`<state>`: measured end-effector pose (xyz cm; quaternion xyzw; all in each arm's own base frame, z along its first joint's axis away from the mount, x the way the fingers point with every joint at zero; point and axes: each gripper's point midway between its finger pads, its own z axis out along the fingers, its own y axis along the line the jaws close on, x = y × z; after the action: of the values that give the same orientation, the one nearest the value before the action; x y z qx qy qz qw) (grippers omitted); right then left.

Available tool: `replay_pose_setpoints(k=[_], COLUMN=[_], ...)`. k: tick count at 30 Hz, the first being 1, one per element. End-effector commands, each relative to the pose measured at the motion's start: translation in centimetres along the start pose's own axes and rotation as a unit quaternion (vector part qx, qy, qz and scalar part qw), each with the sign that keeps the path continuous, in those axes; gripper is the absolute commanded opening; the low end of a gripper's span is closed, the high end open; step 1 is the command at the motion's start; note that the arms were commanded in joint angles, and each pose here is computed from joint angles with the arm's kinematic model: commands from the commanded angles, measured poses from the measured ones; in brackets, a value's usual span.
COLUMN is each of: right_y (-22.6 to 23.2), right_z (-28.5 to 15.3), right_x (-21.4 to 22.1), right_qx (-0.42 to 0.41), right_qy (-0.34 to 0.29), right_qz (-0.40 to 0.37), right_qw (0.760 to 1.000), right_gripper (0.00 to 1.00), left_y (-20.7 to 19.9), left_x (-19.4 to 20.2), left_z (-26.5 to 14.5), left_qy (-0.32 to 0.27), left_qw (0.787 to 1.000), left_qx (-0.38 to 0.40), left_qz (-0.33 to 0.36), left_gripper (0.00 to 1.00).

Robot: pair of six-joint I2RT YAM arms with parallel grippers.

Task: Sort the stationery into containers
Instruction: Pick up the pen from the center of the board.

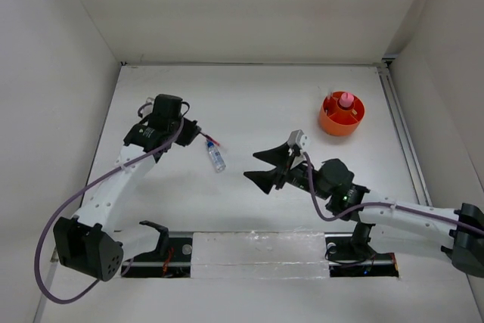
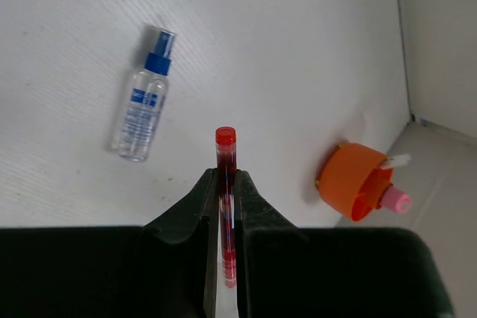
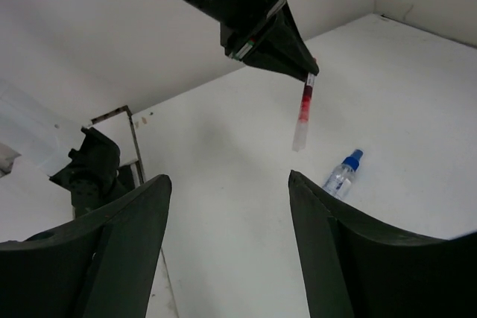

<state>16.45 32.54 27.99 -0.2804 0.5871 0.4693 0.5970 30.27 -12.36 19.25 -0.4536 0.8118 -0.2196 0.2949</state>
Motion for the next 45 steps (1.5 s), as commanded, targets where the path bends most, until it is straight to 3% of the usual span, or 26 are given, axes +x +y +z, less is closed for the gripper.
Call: replay_pose_setpoints(k=[1,5,9,18,20,29,38,45], right_y=[1.0,0.3,-1.1,-3.8,-4.5,-4.0,-3.4,-2.8], right_z=[1.1,2.1,2.2,3.1,2.5,4.3,3.2,1.4], right_x=[-3.5,-1.8,-3.0,-3.5,-5.4,-7.6,-11.3,-15.2], right_qx=[-0.039,-0.034,-0.010,0.031,0.045,0.033,0.035,0.051], right_qy=[-0.091,-0.097,-0.167,-0.246,-0.296,-0.323,-0.365,-0.410], right_qz=[-0.035,-0.035,-0.043,-0.058,-0.056,-0.100,-0.140,-0.163], right_qw=[0.994,0.994,0.985,0.967,0.952,0.940,0.920,0.896], right_gripper=[0.71,0.74,0.74,0.73,0.73,0.74,0.74,0.68], left_y=[-5.4,-8.8,-11.6,-13.5,-13.3,-12.9,-13.6,-14.1], left_x=[-0.7,-0.7,-0.1,1.0,1.2,1.9,2.4,2.7], left_z=[-3.2,-5.3,-7.3,-9.3,-9.4,-9.1,-9.3,-9.3], left_qy=[0.018,0.050,0.094,0.152,0.158,0.177,0.206,0.214], left_qw=[0.995,0.987,0.971,0.937,0.934,0.928,0.916,0.911], left_qx=[0.092,0.146,0.208,0.284,0.287,0.289,0.303,0.308], left_qz=[-0.021,-0.035,-0.065,-0.136,-0.141,-0.153,-0.164,-0.174], left_gripper=[0.00,0.00,0.00,0.00,0.00,0.00,0.00,0.00])
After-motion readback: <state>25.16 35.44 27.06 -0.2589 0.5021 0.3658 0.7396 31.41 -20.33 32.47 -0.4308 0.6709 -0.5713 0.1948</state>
